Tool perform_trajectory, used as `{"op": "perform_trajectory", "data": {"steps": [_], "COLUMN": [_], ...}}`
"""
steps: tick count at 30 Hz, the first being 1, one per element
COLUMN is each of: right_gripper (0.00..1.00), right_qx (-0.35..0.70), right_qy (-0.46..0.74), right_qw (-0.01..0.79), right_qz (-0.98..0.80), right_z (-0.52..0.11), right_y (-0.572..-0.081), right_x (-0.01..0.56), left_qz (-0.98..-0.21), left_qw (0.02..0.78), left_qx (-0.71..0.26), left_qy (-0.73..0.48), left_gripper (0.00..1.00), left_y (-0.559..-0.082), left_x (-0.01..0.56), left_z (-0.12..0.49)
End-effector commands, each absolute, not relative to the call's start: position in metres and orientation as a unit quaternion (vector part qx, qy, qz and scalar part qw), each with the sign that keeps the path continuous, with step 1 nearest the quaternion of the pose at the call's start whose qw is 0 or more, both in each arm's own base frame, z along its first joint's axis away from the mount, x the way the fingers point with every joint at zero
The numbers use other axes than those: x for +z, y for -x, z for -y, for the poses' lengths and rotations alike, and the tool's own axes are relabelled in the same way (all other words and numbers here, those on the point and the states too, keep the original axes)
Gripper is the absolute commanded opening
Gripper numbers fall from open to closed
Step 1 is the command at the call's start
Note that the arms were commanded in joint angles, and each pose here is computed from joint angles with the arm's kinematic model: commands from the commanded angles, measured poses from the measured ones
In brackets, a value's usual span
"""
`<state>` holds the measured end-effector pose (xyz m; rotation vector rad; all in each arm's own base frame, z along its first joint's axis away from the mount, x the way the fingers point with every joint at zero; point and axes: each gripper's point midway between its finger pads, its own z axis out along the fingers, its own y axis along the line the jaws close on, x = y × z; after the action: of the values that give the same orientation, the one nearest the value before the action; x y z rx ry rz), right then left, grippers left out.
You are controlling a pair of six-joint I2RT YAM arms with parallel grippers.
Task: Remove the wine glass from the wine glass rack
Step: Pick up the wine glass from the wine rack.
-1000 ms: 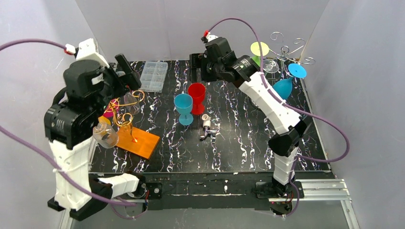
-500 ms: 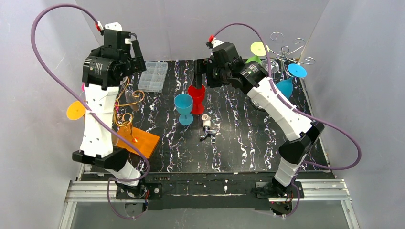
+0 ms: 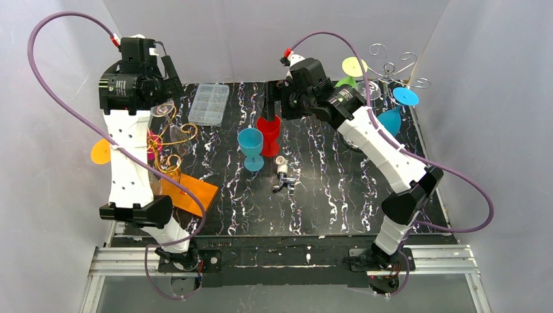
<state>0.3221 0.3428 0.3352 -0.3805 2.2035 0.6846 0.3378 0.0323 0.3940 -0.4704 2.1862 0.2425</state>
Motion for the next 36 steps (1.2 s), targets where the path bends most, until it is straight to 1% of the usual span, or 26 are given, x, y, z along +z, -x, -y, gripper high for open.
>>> {"op": "perform_trajectory", "data": {"steps": [1, 10, 24, 36], "right_gripper": [0.98, 0.98, 0.98, 0.99], "right_qx": [0.291, 0.294, 0.288, 0.289], "right_qy": [0.161, 0.163, 0.158, 0.158], "right_qw": [0.418, 0.417, 0.423, 0.423], "right_qz": [-0.845, -0.844, -0.845, -0.844], "right_z": [-0.347, -0.351, -0.348, -0.349], "right_y": [-0.322, -0.324, -0.325, -0.326], "right_x": [0.356, 0.355, 0.353, 0.352], "left_qz": [-0.885, -0.891, -0.897, -0.900], "left_qw": [0.415, 0.397, 0.385, 0.382], "left_qx": [0.086, 0.069, 0.049, 0.034], "left_qy": [0.195, 0.208, 0.211, 0.205], "left_gripper": [0.98, 0.98, 0.83, 0.77], "left_y": [-0.338, -0.343, -0.344, -0.346], "left_x": [0.384, 0.369, 0.361, 0.358], "left_z": [-0.039, -0.049, -0.045, -0.039]}}
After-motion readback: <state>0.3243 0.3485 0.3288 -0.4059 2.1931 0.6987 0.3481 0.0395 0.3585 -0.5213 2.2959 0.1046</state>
